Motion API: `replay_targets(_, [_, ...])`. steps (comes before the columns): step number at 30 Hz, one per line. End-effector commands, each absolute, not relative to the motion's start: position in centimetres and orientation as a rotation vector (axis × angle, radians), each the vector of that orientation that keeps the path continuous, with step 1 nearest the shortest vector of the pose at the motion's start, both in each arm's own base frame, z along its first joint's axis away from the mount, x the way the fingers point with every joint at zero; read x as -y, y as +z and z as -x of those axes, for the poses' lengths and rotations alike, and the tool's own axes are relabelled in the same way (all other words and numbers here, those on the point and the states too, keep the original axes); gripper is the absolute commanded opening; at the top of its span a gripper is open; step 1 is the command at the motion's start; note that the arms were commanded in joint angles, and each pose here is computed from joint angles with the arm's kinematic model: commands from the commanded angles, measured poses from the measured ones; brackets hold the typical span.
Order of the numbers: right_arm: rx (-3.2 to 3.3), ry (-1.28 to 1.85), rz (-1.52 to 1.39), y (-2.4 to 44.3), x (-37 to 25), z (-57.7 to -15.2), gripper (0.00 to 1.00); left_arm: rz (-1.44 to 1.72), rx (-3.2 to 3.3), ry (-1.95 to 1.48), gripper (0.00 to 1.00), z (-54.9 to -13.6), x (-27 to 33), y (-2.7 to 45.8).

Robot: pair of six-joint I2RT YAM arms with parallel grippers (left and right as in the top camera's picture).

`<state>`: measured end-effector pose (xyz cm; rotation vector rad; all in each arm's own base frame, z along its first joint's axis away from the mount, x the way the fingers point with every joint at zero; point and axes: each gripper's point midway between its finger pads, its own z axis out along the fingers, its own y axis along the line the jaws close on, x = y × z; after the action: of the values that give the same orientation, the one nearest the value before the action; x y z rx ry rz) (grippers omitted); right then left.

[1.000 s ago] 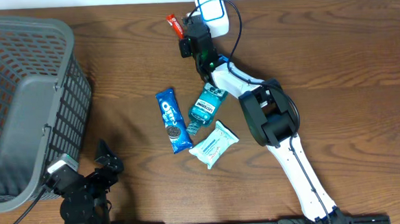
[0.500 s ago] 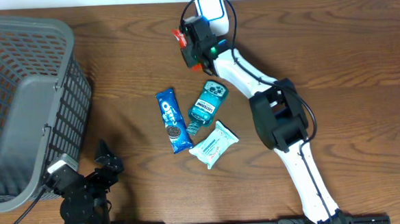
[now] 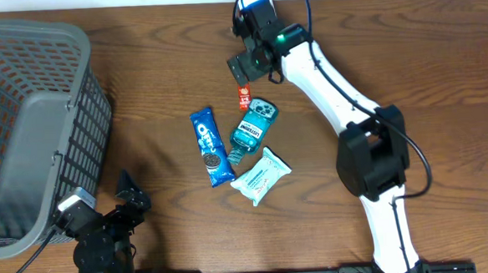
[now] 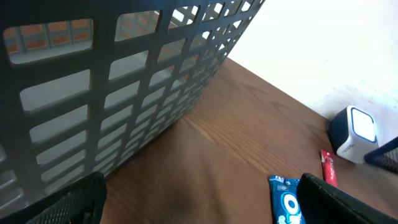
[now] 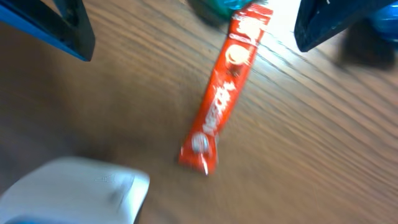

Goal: Scan the item barcode
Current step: 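Lower the sachet onto the table above the mouthwash bottle and release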

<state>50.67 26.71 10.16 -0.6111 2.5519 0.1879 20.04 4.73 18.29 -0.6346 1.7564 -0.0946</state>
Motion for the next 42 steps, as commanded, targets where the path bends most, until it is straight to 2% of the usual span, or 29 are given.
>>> replay_targets(1, [-2.592, 0.242, 0.524, 9.8, -27.7, -49.8, 0.99, 0.640, -1.759, -0.093, 0.98, -20.1, -4.8, 18.2])
replay_targets(8, [-2.655, 0.241, 0.497, 3.8, -29.7, -49.7, 0.99, 0.640, -1.759, -0.093, 0.98, -20.1, -4.8, 18.2])
replay_targets(15, [-2.624, 0.160, 0.453, 1.7, -29.4, -51.2, 0.99, 0.657, -1.750, -0.058, 0.98, -19.9, -5.4, 18.2])
replay_targets(18, [-2.657, 0.142, 0.416, 0.7, -29.0, -50.9, 0.93, 0.626, -1.761, -0.034, 0.98, -19.9, -5.4, 18.2])
replay_targets(29, [-2.799, 0.094, 0.435, -1.4, -28.4, -47.6, 0.47, 0.611, -1.869, 0.014, 0.98, -20.3, -5.4, 13.7])
replay_targets(31, [-2.809, 0.087, 0.441, -1.5, -28.3, -47.4, 0.30, 0.611, -1.875, 0.015, 0.98, -20.3, -5.4, 13.4])
replay_targets(33, [-2.811, 0.084, 0.451, -1.7, -28.3, -47.3, 0.04, 0.611, -1.874, 0.015, 0.98, -20.3, -5.4, 13.4])
replay_targets(34, [-2.812, 0.084, 0.451, -1.7, -28.2, -47.2, 0.01, 0.611, -1.875, 0.015, 0.98, -20.3, -5.4, 13.4])
replay_targets(42, [-2.792, 0.103, 0.445, -0.5, -28.4, -47.6, 0.01, 0.611, -1.875, 0.015, 0.98, -20.3, -5.4, 13.4])
